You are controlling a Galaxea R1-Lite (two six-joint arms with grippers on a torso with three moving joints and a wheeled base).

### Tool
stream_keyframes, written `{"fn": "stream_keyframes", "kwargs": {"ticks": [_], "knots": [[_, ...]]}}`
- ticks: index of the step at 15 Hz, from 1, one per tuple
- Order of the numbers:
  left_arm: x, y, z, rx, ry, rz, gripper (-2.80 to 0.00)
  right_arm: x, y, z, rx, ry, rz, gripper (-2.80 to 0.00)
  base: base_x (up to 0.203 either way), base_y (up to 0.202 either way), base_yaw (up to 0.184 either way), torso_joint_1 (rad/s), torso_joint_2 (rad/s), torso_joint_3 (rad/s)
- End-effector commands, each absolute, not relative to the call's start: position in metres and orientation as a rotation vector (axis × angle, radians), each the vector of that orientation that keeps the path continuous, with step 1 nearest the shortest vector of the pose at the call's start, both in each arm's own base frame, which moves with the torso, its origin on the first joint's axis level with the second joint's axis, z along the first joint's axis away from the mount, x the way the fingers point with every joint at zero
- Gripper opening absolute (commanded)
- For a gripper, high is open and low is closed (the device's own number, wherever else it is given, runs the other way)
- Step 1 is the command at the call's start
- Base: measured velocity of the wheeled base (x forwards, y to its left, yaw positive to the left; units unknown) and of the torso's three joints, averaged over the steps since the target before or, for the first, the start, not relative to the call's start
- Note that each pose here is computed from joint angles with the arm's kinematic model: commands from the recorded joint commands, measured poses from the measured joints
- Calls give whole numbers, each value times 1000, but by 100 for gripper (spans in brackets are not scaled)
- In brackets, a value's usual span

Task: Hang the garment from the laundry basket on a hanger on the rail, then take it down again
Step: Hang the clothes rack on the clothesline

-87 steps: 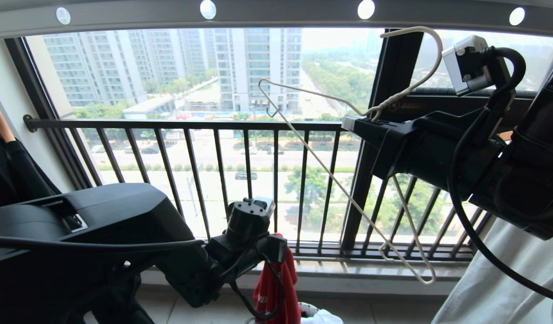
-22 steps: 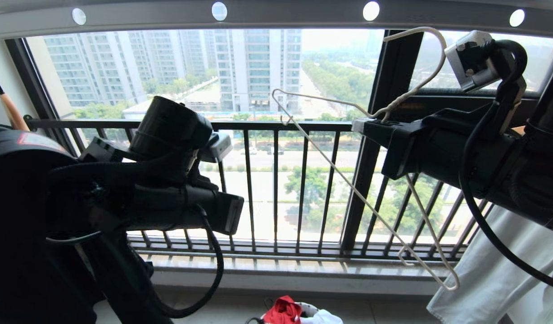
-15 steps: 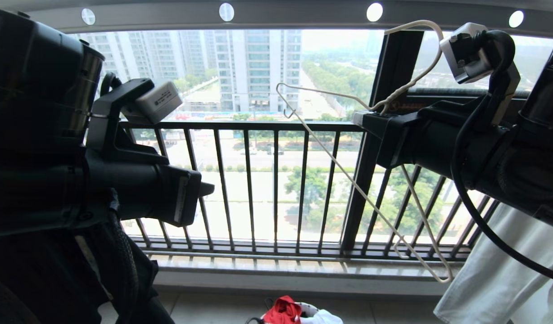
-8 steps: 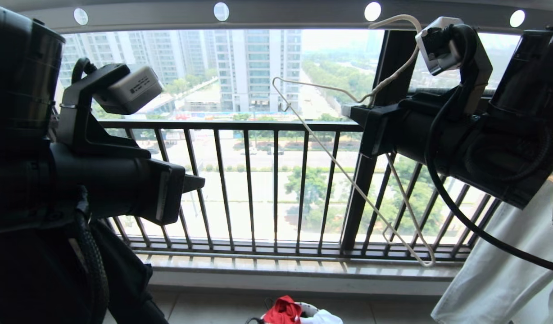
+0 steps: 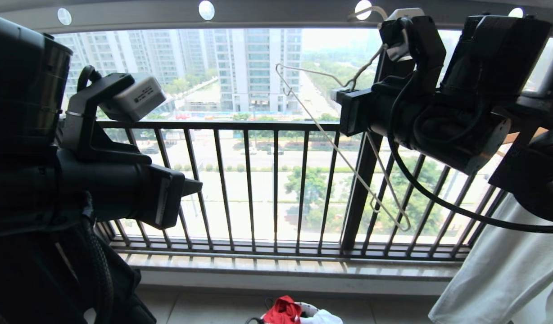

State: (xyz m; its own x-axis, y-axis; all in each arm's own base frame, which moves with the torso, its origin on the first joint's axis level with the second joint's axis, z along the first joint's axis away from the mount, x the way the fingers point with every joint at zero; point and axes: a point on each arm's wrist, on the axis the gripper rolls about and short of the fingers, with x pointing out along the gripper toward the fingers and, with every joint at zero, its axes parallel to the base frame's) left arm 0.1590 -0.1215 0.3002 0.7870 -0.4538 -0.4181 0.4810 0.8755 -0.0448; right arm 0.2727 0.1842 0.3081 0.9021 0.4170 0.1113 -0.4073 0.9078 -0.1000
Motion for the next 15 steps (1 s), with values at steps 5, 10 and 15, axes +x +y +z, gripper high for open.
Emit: {"fn": "stream_keyframes", "kwargs": {"ticks": [5, 10, 15], "knots": [[157, -120, 302, 61, 426, -504, -280, 291, 168, 311, -77, -138, 355, -280, 0, 0, 0, 0, 0, 0], [157, -120, 302, 61, 425, -504, -280, 295, 166, 319, -118, -171, 340, -280, 0, 0, 0, 0, 0, 0], [154, -118, 304, 57, 415, -506, -280, 307, 165, 312, -140, -149, 306, -280, 0, 0, 0, 0, 0, 0]]}}
